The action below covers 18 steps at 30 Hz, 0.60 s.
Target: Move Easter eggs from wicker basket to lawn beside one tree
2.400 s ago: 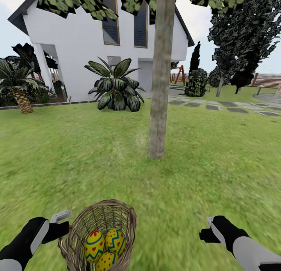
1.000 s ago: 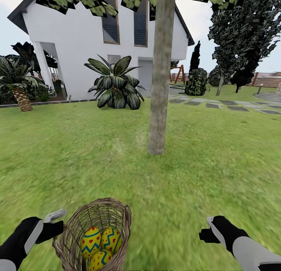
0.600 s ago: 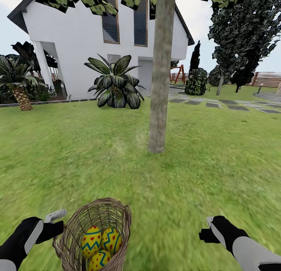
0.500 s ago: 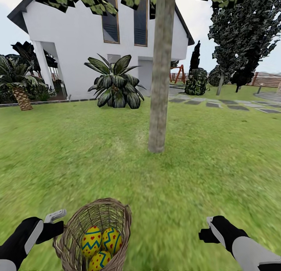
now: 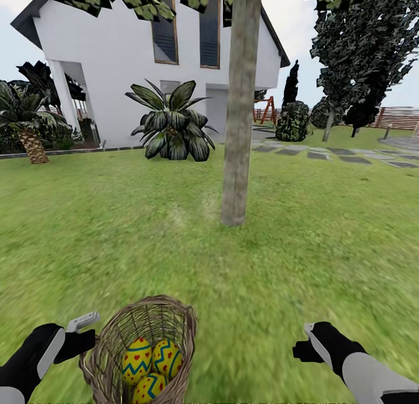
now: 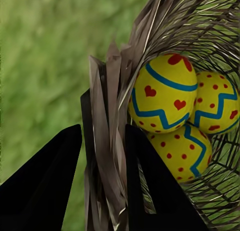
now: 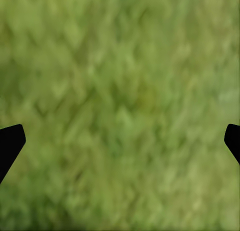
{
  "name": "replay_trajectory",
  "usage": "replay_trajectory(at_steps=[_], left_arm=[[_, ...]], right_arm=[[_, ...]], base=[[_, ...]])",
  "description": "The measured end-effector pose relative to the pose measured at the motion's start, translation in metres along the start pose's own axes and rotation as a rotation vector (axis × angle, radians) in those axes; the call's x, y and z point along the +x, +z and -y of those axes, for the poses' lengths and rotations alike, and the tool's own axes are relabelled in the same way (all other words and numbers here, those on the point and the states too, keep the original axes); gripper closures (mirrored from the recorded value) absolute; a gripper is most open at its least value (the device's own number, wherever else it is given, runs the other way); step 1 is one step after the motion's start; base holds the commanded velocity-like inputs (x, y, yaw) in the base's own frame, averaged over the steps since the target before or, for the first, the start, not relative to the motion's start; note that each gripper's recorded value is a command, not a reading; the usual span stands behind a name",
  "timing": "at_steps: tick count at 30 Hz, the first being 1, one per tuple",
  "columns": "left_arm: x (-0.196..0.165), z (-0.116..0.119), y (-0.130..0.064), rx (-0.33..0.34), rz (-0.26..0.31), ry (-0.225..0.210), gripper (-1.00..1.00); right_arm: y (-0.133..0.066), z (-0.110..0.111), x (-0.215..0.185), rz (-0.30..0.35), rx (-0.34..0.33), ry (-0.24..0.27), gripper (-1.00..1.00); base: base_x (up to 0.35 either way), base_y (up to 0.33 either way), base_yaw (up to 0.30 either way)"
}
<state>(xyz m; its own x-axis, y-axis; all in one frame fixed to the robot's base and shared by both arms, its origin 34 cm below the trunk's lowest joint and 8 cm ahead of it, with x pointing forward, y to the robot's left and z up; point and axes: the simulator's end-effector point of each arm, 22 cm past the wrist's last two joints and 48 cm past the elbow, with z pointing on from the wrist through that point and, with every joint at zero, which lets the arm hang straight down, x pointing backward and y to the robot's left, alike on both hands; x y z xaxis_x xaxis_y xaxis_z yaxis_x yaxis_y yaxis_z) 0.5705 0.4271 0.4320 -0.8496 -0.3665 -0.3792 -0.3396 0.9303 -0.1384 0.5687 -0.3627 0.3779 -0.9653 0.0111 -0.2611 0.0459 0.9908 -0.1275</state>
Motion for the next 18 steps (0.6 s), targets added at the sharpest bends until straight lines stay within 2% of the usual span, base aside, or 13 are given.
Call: replay_trajectory(at_steps=[12,18], left_arm=[[0.0,0.003,0.009,0.016,0.017,0.011,1.0],[0.0,0.003,0.009,0.017,0.017,0.01,1.0]], right_arm=[[0.023,-0.004,0.012,0.001,-0.001,-0.001,-1.0],[0.023,-0.005,0.012,0.002,-0.002,0.0,-1.0]], base=[[0.0,0.0,0.0],[0.0,0.0,0.0]])
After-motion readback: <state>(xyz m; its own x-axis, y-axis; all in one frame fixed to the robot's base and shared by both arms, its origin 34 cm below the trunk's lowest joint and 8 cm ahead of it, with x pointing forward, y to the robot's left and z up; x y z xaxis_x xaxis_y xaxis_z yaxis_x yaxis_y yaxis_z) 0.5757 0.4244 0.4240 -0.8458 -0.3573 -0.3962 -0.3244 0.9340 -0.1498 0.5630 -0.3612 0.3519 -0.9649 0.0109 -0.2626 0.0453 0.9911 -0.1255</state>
